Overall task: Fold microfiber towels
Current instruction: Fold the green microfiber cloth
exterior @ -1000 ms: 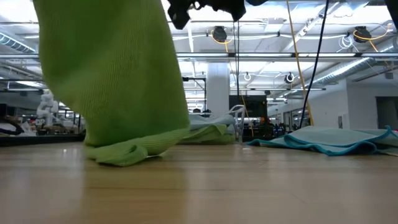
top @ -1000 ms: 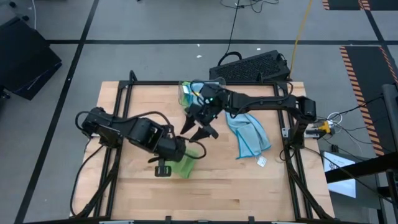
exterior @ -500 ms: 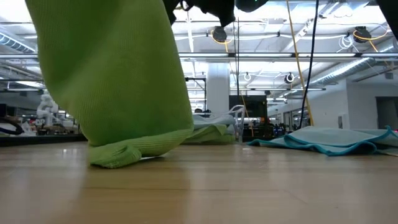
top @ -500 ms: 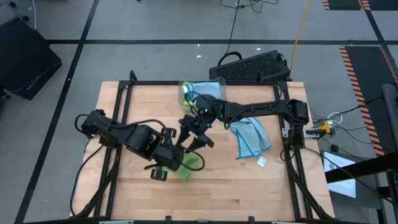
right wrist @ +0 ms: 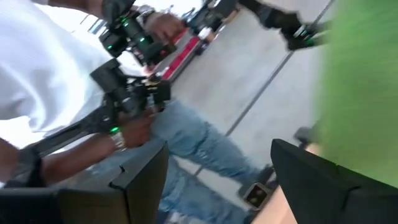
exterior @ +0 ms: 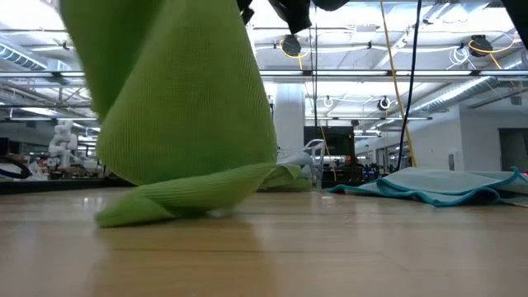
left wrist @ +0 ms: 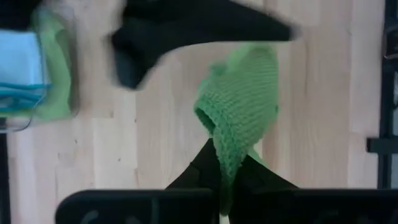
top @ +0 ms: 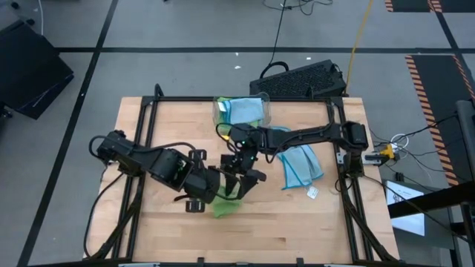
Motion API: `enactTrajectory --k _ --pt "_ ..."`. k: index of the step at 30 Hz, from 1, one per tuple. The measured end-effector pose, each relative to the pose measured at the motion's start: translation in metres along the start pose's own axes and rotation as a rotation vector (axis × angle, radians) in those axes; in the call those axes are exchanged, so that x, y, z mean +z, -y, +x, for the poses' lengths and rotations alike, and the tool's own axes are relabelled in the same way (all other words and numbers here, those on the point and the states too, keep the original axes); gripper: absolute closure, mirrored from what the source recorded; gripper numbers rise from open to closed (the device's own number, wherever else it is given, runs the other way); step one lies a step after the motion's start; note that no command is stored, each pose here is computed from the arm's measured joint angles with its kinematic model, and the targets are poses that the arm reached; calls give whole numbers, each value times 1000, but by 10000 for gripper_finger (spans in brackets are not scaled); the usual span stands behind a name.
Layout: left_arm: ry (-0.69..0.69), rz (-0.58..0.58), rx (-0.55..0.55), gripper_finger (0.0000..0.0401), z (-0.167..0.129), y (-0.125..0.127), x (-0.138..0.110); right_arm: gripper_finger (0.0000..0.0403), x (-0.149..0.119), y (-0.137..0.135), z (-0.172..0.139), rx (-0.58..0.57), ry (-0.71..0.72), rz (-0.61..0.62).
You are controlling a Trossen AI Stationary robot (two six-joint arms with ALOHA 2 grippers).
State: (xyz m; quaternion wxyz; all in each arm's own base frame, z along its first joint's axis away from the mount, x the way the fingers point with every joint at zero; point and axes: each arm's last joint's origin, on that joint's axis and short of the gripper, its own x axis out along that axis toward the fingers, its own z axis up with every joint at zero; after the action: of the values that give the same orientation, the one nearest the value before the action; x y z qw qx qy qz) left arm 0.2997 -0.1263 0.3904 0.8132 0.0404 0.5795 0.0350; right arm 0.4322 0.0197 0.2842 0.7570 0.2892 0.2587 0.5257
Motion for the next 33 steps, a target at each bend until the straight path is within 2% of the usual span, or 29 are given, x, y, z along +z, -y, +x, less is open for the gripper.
enactTrajectory --k 8,13,18,22,28,31,33 --pt "-44 -95 38 396 14 -12 2 129 1 -14 9 47 -32 88" --pt "-59 56 -23 396 12 -2 -2 129 6 -10 -12 -64 52 146" --pt "-37 342 -21 396 6 19 -10 129 12 -7 -35 -183 133 73" --pt "-27 540 -38 396 2 34 -17 129 13 -2 -41 -265 156 -73" --pt "-22 579 -39 396 0 39 -20 129 11 -2 -31 -341 140 -244" --pt "-20 590 -41 396 -1 43 -22 129 7 3 -23 -380 119 -266" --pt "-19 596 -43 396 -1 44 -23 129 1 12 -19 -398 93 -234"
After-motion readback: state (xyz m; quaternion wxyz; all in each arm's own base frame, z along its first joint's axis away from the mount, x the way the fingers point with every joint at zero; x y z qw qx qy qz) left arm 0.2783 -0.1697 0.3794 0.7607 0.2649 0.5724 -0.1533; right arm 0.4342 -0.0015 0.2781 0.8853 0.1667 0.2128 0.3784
